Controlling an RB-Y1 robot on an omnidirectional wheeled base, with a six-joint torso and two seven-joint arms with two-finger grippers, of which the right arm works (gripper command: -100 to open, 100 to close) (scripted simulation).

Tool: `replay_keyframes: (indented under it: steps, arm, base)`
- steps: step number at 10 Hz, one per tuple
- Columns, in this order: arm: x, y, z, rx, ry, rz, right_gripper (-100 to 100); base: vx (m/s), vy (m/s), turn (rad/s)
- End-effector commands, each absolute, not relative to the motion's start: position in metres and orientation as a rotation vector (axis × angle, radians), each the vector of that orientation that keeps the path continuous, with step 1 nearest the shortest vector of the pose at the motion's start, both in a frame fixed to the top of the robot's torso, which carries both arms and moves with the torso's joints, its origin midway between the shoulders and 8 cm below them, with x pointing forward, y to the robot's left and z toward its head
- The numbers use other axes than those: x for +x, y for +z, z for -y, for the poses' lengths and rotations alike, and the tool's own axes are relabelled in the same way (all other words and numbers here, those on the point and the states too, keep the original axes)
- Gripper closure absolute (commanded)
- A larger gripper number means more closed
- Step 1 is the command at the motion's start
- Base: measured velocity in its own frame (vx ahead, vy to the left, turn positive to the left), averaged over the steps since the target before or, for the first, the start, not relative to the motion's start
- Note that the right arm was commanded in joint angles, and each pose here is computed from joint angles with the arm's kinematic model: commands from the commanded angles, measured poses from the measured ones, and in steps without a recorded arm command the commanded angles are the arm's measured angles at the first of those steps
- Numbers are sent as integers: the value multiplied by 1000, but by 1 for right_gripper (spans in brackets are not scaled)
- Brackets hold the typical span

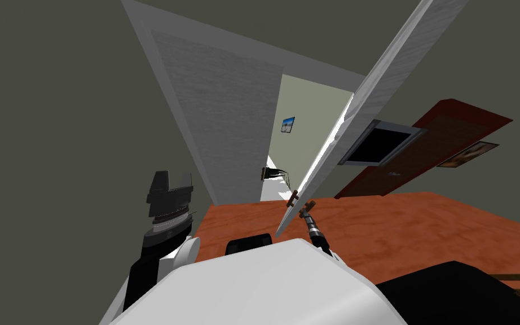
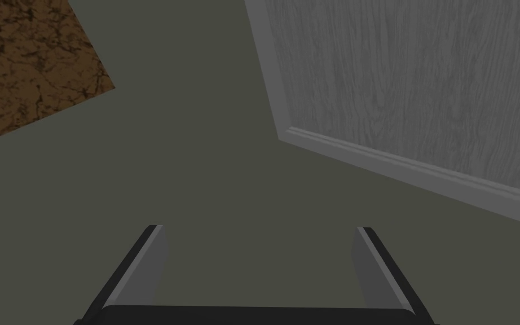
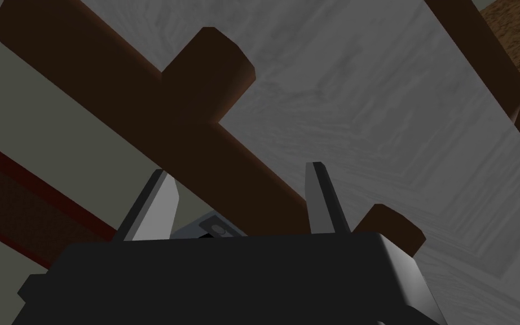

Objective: Pull the door open

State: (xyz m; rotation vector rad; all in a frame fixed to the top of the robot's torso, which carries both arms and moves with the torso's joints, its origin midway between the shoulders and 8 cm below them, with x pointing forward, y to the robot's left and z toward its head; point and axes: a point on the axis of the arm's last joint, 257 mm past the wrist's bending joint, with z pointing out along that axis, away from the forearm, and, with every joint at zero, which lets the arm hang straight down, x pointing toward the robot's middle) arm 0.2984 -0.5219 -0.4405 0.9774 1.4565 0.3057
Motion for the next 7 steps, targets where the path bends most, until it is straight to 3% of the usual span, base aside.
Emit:
replay_keyframes:
  steps: [1, 7]
  arm:
    - [309, -432, 526, 996, 334, -1417, 100]
    - [310, -432, 526, 1013, 351, -1405, 100]
  base:
    - [3, 5, -19]
    - [-5, -4, 9]
